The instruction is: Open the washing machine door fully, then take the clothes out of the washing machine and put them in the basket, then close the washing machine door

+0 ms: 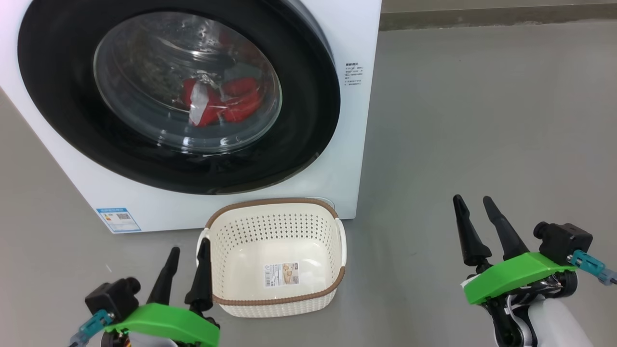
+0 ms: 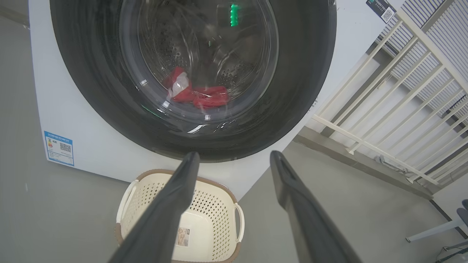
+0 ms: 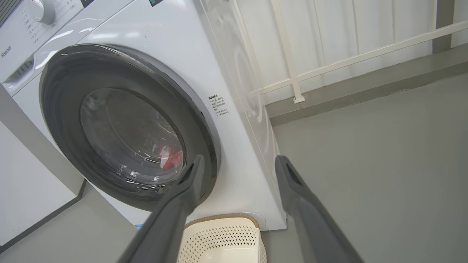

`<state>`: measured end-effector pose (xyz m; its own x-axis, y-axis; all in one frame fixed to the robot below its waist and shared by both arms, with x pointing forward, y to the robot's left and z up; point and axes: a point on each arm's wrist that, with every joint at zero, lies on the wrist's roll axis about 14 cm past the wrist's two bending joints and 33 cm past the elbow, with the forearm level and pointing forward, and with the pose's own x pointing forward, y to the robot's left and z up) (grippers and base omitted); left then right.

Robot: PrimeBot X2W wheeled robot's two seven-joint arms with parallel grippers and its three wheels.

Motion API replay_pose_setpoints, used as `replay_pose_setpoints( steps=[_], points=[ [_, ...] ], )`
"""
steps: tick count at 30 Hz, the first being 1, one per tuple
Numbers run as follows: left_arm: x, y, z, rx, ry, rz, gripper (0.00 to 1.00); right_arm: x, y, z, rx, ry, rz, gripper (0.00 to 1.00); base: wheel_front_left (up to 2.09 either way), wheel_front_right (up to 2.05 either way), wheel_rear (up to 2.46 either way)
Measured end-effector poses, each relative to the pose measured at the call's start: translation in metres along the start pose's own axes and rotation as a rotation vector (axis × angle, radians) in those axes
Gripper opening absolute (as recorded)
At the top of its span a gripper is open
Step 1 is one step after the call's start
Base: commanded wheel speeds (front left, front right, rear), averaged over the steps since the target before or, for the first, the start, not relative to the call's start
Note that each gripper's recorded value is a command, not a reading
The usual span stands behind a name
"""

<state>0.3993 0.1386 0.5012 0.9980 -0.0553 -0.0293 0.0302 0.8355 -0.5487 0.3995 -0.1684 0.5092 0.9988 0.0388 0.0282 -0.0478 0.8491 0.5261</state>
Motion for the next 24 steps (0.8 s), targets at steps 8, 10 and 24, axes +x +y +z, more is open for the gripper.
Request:
replay_pose_setpoints(
  steps=[8,10,24],
  points=[
    [0.004,-0.008,0.006,0.087,-0.029,-0.020,1.00,0.005,0.010,0.003,-0.100,-0.014,0.039,1.00,0.00,0.00,0.00],
    [0.005,-0.010,0.007,0.121,-0.038,-0.029,1.00,0.007,0.014,0.005,-0.126,-0.024,0.054,1.00,0.00,0.00,0.00],
    [0.011,-0.026,0.019,0.278,-0.100,-0.080,1.00,0.011,0.027,0.009,-0.292,-0.047,0.110,1.00,0.00,0.00,0.00]
  ],
)
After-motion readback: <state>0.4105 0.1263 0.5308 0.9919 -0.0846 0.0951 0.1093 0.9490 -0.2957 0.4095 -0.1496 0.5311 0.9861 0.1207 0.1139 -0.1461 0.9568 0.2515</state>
